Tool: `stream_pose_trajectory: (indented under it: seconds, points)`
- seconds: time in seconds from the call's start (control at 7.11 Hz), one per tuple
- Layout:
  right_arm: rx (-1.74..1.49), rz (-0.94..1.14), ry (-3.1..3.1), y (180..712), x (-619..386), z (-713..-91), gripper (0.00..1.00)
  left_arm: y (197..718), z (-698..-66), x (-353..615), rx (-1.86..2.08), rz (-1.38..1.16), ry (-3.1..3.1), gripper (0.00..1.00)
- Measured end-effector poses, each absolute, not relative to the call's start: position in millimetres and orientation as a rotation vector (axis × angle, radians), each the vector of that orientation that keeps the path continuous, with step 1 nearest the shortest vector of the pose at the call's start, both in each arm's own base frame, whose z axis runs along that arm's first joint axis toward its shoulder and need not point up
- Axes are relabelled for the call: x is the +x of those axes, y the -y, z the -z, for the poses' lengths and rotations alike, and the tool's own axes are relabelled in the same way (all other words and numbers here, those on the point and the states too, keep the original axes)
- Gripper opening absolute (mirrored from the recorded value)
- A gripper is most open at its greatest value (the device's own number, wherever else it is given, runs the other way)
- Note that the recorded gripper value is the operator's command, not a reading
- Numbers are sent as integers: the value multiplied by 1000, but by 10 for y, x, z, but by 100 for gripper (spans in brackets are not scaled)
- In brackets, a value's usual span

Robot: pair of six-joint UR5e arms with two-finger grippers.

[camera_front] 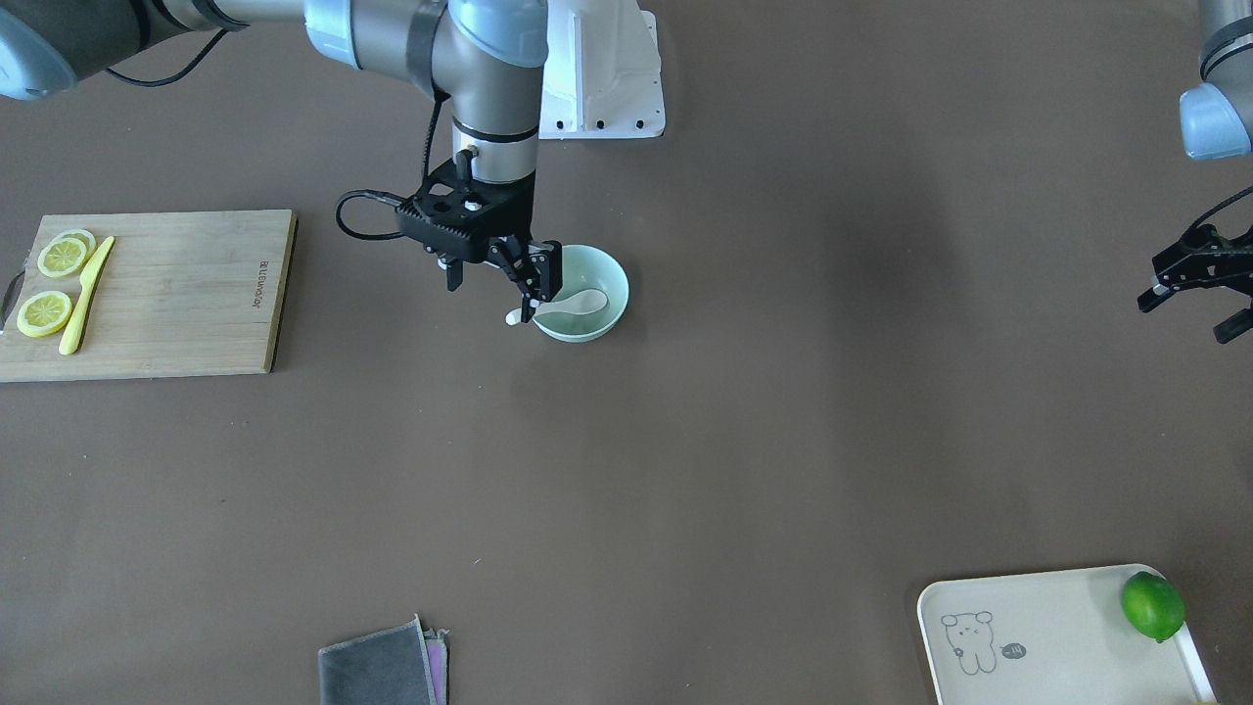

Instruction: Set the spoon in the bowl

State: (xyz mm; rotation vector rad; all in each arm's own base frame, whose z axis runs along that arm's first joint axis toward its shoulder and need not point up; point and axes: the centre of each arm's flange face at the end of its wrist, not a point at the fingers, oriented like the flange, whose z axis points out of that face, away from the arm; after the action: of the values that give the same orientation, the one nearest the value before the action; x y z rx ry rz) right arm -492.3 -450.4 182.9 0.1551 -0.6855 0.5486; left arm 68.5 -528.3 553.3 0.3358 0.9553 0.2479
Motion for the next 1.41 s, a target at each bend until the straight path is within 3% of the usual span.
stream_pose_trajectory:
  seconds: [0.42,0.84,1.41]
  points:
    - [159,-273,642,4961,-3835,-2492,100,5021,-6043,573,296,-215,-925,98]
    - [145,-45,584,5320,-2547,-3399,100,4963,-6170,315,196,-215,-885,98]
    - [111,98,615,5178,-969,-4668,100,4908,-5891,-690,125,-297,-839,98]
